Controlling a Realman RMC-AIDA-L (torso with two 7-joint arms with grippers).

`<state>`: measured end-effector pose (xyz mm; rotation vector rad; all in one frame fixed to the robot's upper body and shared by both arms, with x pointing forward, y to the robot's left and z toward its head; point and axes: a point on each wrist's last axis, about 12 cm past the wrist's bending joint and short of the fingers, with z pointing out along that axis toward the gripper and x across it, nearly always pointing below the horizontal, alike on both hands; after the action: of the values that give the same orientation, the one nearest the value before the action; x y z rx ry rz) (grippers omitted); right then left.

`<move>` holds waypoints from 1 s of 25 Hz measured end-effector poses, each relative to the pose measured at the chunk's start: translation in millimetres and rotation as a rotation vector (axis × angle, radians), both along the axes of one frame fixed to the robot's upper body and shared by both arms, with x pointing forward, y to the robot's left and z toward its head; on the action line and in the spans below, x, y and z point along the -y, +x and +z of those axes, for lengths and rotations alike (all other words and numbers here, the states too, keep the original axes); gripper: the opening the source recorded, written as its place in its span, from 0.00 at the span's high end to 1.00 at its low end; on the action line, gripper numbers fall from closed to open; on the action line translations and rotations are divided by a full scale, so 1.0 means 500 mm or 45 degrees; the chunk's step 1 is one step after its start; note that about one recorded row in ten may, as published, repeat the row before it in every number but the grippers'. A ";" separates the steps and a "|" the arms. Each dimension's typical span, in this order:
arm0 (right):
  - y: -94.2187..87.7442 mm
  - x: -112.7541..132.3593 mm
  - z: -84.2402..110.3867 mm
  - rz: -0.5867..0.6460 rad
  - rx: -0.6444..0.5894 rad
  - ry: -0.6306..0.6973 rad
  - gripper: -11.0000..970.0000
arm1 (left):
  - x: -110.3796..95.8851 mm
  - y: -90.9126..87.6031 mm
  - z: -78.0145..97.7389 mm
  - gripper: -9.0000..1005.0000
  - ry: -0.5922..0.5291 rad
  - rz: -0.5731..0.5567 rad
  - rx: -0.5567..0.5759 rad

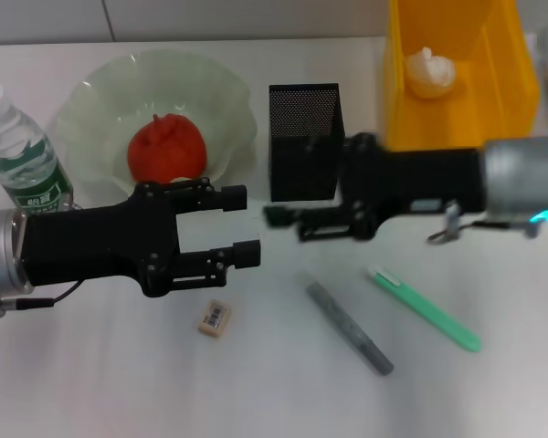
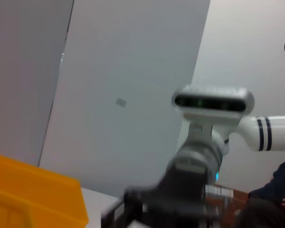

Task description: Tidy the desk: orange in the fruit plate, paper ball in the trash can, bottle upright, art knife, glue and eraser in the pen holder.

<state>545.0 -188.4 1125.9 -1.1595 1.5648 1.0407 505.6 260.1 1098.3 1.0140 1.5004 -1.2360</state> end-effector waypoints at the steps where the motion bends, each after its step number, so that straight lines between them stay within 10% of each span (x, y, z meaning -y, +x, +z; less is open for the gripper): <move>1: 0.001 0.009 0.016 -0.007 0.009 0.000 0.25 | 0.000 0.000 0.000 0.30 0.000 0.000 0.000; 16: 0.024 0.032 0.260 -0.404 -0.292 -0.658 0.25 | -0.014 -0.025 -0.027 0.30 0.002 0.049 -0.039; 25: 0.044 -0.017 0.273 -0.454 -0.507 -1.016 0.25 | -0.014 -0.027 -0.030 0.30 0.008 0.054 -0.045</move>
<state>567.1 -180.1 1262.4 -1.1347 2.5274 0.4061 492.4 267.0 1083.3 0.9640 1.5461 -1.2255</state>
